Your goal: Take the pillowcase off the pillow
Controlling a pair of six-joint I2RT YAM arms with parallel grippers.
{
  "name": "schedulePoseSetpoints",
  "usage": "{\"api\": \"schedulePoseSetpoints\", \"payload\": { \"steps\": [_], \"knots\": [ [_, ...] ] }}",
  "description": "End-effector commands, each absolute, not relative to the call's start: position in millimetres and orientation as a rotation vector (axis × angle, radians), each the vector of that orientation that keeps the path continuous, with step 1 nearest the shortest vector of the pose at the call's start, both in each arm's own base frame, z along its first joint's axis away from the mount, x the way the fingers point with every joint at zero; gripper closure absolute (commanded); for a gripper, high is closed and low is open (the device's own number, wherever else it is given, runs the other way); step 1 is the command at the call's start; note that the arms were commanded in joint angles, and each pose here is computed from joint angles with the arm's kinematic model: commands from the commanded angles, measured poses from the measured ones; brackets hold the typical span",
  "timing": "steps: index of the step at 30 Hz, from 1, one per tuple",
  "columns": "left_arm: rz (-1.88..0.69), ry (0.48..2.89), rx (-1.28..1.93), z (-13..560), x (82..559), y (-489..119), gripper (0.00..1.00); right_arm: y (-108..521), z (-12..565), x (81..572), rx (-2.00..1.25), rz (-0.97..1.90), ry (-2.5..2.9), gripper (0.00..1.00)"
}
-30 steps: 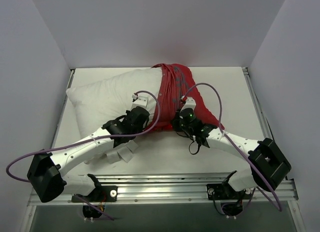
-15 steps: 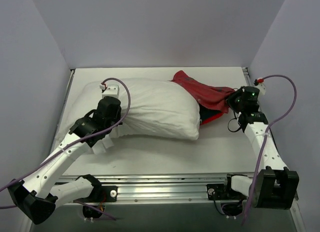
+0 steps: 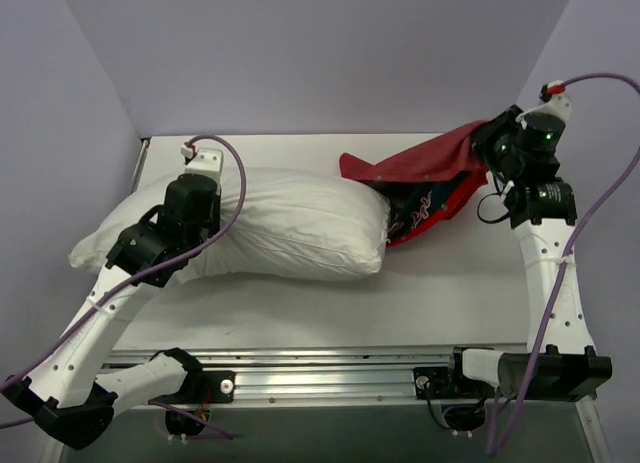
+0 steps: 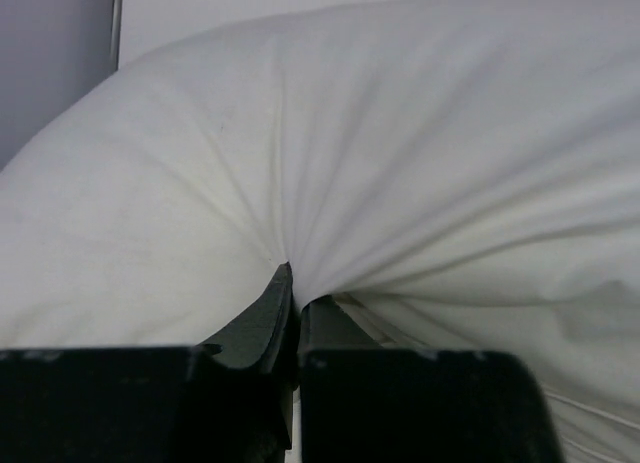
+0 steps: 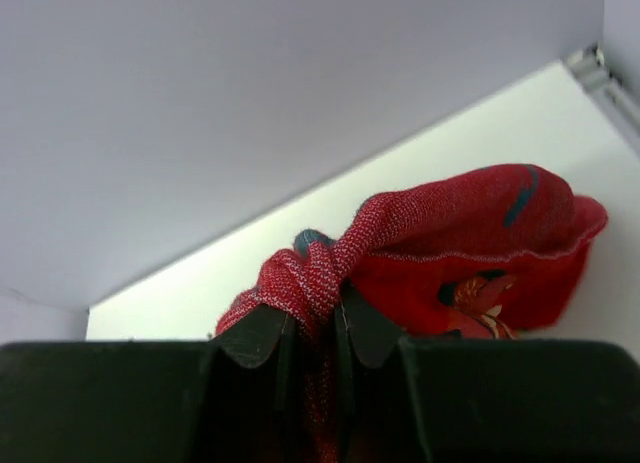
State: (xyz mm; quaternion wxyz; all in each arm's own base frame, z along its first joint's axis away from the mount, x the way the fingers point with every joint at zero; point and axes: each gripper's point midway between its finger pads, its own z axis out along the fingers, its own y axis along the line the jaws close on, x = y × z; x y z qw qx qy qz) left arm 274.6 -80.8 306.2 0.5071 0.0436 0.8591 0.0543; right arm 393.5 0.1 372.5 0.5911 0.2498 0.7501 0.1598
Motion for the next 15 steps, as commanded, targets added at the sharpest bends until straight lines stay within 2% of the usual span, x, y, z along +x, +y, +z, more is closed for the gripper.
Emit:
{"api": "schedulePoseSetpoints", "payload": {
  "steps": [1,7,15],
  "knots": [
    [0.111,1.769,-0.121,417.8,299.2,-57.2,0.98,-21.4,436.8,407.3,0.552,0.272,1.592,1.00],
    [0.056,1.573,-0.221,513.6,295.2,-34.2,0.98,-39.4,478.9,414.4,0.570,0.190,1.524,1.00],
    [0.109,1.508,-0.236,561.0,290.3,-21.5,0.98,-38.6,545.5,369.7,0.437,0.125,1.415,1.00]
  ]
}}
